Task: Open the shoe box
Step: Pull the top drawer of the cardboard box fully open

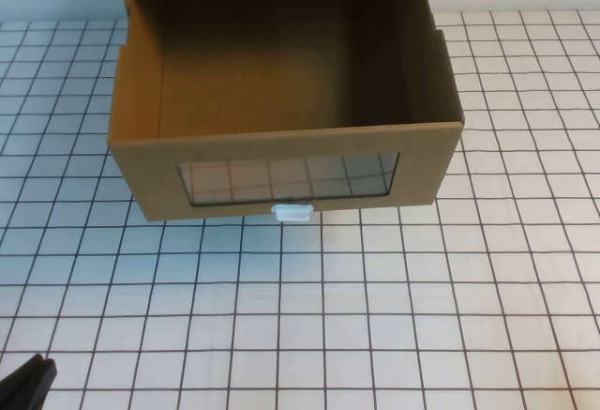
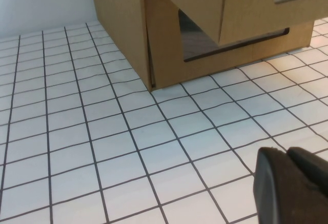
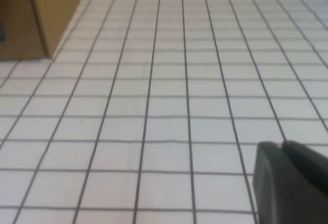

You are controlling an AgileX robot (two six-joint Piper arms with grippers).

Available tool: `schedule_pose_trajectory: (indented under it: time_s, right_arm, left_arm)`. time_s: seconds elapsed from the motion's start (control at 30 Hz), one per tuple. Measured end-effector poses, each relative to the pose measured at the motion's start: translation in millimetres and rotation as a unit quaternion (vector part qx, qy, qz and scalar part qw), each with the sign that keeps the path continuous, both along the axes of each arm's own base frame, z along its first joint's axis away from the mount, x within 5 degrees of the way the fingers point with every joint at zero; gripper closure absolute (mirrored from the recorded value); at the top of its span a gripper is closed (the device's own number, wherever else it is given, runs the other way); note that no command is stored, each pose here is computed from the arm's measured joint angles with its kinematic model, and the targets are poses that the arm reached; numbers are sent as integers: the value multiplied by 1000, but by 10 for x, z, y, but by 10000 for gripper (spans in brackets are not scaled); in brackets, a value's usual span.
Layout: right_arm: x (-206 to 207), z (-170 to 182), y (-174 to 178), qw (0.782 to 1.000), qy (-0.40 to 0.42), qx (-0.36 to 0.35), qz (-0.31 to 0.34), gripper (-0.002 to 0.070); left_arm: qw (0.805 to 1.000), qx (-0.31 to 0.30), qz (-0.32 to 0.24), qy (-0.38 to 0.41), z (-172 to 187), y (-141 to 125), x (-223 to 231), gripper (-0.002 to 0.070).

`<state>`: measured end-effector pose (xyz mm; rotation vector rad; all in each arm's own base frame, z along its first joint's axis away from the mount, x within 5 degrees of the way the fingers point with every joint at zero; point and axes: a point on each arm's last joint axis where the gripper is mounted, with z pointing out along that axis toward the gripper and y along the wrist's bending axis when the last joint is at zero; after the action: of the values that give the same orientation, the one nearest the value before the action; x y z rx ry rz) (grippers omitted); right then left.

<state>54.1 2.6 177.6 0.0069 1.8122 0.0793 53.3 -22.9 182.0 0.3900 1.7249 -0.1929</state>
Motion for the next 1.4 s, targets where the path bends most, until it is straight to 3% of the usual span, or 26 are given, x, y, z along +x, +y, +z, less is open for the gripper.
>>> schedule_pose_trajectory:
  time_s: [1.03, 1.23, 1.4]
  right_arm:
    - [-10, -39, -1, 1000, 22, -1, -1, 689]
    - [-10, -39, -1, 1000, 22, -1, -1, 689]
    - [-11, -45, -2, 1000, 24, -1, -1, 689]
  left_arm:
    - [1000, 12, 3, -8, 6, 8, 4, 677]
    - [996, -21, 67, -48, 83, 93, 17, 677]
    - [993, -22, 113, 6, -13, 138, 11, 677]
